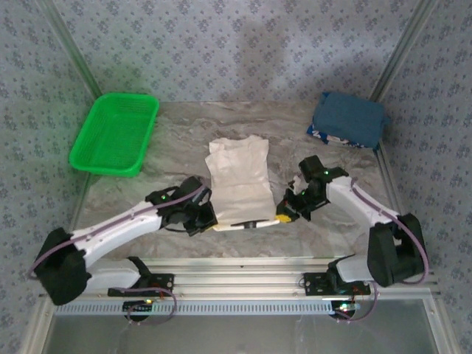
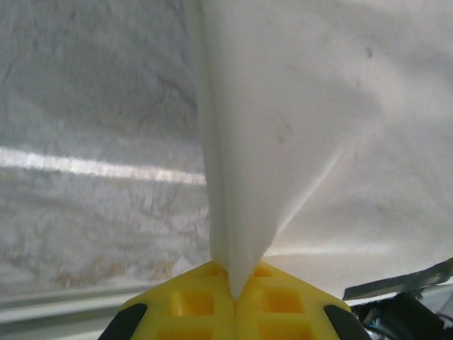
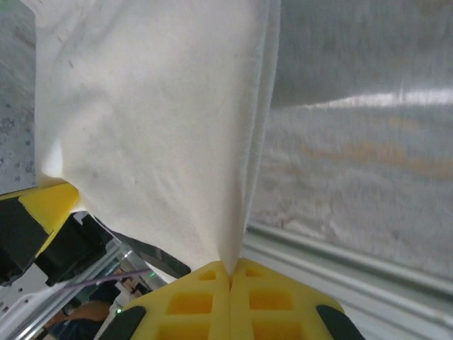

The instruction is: Fold and stack the t-shirts

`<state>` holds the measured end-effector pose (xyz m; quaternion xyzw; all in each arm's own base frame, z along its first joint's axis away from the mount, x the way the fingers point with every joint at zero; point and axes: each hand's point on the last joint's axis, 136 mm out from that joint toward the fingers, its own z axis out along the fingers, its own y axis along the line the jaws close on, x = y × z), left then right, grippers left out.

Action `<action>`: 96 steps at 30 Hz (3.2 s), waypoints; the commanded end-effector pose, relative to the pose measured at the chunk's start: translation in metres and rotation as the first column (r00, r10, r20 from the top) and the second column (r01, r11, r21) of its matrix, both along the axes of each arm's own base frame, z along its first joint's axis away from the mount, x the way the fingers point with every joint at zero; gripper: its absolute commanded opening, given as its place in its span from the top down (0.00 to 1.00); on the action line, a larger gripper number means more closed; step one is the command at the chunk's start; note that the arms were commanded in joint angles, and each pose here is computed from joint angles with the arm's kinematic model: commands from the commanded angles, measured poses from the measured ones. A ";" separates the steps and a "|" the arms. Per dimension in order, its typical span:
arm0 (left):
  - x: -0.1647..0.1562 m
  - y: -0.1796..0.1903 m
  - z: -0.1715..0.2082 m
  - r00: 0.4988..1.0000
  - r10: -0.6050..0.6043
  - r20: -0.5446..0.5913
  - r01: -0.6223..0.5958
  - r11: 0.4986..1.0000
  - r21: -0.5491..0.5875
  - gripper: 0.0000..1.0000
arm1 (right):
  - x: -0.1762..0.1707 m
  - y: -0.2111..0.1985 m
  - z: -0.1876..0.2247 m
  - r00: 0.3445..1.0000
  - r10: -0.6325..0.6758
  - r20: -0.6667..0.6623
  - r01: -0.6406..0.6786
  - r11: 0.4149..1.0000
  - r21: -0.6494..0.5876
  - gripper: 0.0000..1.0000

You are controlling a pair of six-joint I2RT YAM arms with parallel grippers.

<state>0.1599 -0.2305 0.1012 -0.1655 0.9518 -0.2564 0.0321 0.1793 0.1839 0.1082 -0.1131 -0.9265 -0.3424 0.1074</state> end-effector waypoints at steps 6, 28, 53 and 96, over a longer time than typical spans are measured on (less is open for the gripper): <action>-0.008 0.020 0.034 0.991 0.136 0.018 -0.135 0.990 -0.040 0.96 | -0.027 -0.003 0.038 0.999 -0.020 -0.028 0.020 1.000 -0.003 1.00; 0.064 0.020 0.105 0.979 0.137 0.151 -0.115 0.983 -0.146 0.95 | 0.062 0.024 0.115 0.982 -0.012 0.188 0.004 0.999 0.042 1.00; 0.175 0.016 0.087 0.982 0.122 0.141 -0.095 0.979 -0.182 0.96 | 0.163 0.015 0.070 0.990 0.021 0.142 -0.019 1.000 -0.015 1.00; 0.300 0.034 0.112 0.948 0.083 0.307 -0.036 0.987 -0.155 0.44 | 0.267 -0.038 0.057 0.931 -0.142 0.338 0.158 0.987 -0.019 0.50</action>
